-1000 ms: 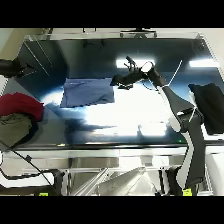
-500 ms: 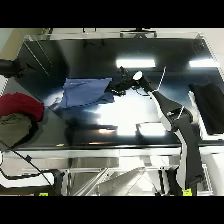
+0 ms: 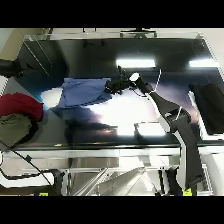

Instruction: Fold the shirts.

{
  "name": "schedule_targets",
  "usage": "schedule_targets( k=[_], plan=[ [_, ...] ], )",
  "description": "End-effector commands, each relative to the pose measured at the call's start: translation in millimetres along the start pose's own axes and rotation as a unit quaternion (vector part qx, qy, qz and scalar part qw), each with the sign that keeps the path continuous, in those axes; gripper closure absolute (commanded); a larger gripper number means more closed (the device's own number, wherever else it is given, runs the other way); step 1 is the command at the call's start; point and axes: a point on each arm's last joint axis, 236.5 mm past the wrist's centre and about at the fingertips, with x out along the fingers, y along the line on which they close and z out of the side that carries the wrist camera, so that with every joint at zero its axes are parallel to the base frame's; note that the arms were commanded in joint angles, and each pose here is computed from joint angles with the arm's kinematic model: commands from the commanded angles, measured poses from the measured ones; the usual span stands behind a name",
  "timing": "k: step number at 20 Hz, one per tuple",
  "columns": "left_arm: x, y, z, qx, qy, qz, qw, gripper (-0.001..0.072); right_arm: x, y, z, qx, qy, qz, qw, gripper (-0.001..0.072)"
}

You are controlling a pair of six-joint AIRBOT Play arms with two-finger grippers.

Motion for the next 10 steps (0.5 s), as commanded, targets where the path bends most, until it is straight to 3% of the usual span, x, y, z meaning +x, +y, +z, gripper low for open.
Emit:
schedule_targets(
  k=[1, 6, 10],
  plan=[
    [0.3, 0.1, -0.3, 0.000, 0.001, 0.000, 1.000, 0.0687, -42.4, 11.0, 39.2, 0.013, -0.057, 0.005, 0.998, 0.0705],
    [0.3, -2.1, -7.1, -0.001, 0.015, -0.005, 1.000, 0.0687, -217.3, 15.9, 128.4, 0.044, -0.210, 0.004, 0.977, 0.0705],
    [-0.3, -5.4, -17.1, -0.001, 0.036, -0.012, 0.999, 0.0688, -400.0, -11.9, 167.2, 0.085, -0.357, -0.009, 0.930, 0.0705]
  ],
)
